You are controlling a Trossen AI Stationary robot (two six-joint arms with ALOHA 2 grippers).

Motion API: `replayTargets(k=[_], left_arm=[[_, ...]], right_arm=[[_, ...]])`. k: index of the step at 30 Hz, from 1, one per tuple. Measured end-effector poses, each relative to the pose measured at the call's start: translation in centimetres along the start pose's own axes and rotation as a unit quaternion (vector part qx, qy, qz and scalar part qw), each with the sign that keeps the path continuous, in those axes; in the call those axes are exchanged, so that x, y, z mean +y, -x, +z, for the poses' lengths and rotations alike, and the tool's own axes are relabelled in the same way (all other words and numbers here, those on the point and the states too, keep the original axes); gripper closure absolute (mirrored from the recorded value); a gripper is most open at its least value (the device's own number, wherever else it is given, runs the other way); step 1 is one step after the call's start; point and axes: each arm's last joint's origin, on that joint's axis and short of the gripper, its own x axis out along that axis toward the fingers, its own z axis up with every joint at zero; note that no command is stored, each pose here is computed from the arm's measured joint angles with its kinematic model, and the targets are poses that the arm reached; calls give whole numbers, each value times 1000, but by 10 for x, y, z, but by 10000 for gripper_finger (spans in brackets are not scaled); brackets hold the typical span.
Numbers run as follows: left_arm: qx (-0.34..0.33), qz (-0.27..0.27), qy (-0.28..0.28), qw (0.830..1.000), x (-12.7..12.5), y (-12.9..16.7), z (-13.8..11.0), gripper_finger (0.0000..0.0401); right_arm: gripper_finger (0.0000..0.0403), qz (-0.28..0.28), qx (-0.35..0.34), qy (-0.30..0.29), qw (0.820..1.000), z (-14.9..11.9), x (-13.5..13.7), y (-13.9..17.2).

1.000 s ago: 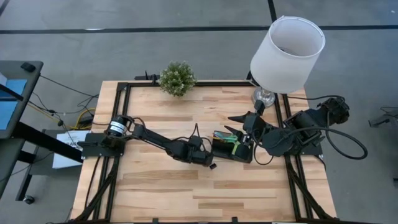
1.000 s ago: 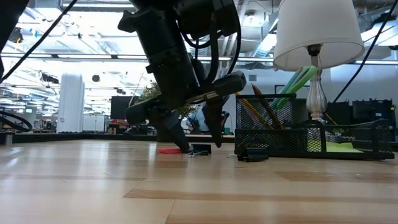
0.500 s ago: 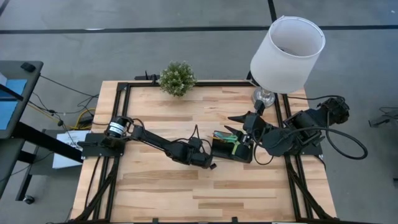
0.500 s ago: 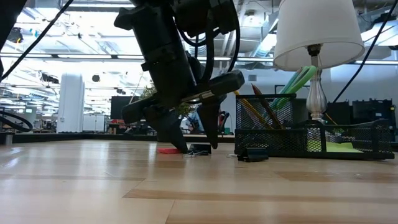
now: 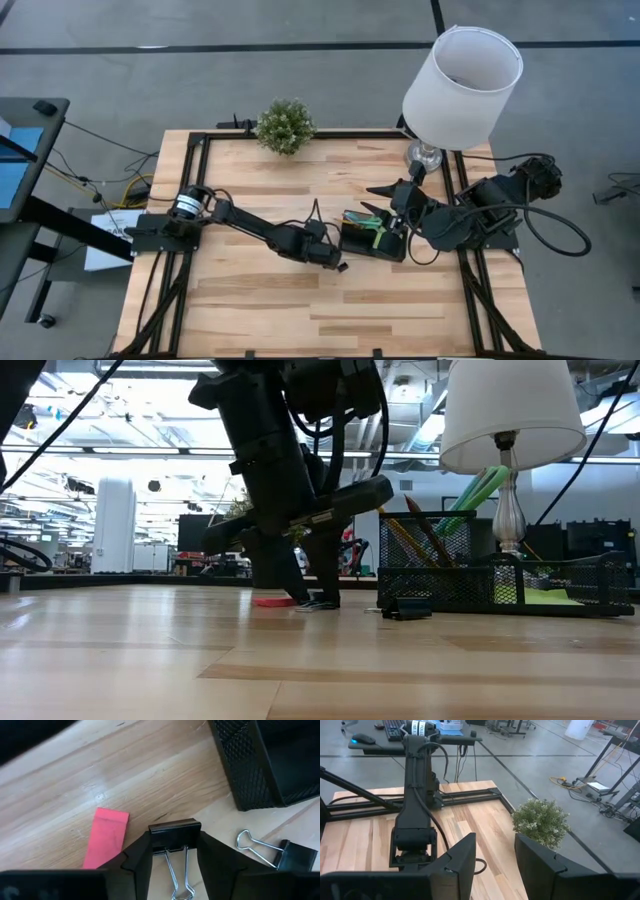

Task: Pick and place office supplies into organizer
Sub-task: Put the left black binder clip on the black desk organizer, then put the top black binder clip on the black desk organizer

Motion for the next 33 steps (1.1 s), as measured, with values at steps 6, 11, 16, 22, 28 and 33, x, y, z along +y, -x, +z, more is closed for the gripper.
replayTargets(k=[6,11,16,22,28,33], left_arm=[[-13,15,-38,999,-16,26,10,275],[-45,46,-78,995,-34,67,22,282],[-100,16,-91,991,-52,92,31,287],[-128,-39,-105,986,-64,92,39,292],[-91,-61,-163,981,-67,93,34,269],[-40,-87,-242,965,-68,90,19,228]], right_arm=[[274,0,0,0,1000,0,0,0],[274,0,0,0,1000,0,0,0],[274,0,0,0,1000,0,0,0],[274,0,0,0,1000,0,0,0],[274,0,0,0,1000,0,0,0],[274,0,0,0,1000,0,0,0]])
